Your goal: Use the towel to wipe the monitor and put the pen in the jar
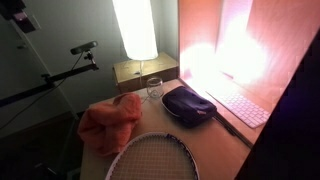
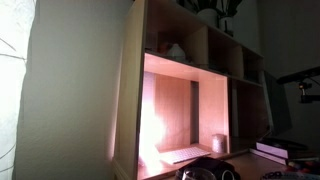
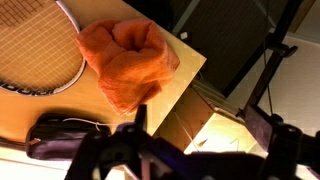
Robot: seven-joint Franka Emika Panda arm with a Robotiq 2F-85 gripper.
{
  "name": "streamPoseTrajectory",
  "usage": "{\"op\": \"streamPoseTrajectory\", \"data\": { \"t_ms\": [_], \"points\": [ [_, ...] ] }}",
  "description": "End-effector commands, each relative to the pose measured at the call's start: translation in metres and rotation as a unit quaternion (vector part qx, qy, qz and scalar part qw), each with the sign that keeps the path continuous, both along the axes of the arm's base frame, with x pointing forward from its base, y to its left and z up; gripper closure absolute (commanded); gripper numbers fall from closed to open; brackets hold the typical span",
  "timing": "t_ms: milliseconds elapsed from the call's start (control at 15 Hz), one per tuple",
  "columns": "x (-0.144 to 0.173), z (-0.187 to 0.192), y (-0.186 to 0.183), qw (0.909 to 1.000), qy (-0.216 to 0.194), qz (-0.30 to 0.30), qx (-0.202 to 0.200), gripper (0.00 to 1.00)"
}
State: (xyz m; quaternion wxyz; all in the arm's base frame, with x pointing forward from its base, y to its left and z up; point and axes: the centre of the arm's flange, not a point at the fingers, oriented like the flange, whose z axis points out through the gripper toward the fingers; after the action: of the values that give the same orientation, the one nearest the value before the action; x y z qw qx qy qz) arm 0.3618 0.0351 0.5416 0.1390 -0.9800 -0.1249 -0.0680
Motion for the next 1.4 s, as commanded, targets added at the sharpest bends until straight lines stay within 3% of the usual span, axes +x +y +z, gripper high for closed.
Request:
{"op": "streamPoseTrajectory", "data": {
  "t_ms": [0, 333, 933, 1333],
  "points": [
    [0.000, 0.000, 0.000, 1.0000, 0.000, 0.000, 0.000, 0.00],
    [0.022, -0.001, 0.008, 0.9999, 0.010, -0.002, -0.011, 0.00],
    [0.123, -0.011, 0.043, 0.9971, 0.026, -0.009, -0.071, 0.00],
    [0.178, -0.064, 0.030, 0.9850, 0.135, -0.033, -0.101, 0.00]
  ]
}}
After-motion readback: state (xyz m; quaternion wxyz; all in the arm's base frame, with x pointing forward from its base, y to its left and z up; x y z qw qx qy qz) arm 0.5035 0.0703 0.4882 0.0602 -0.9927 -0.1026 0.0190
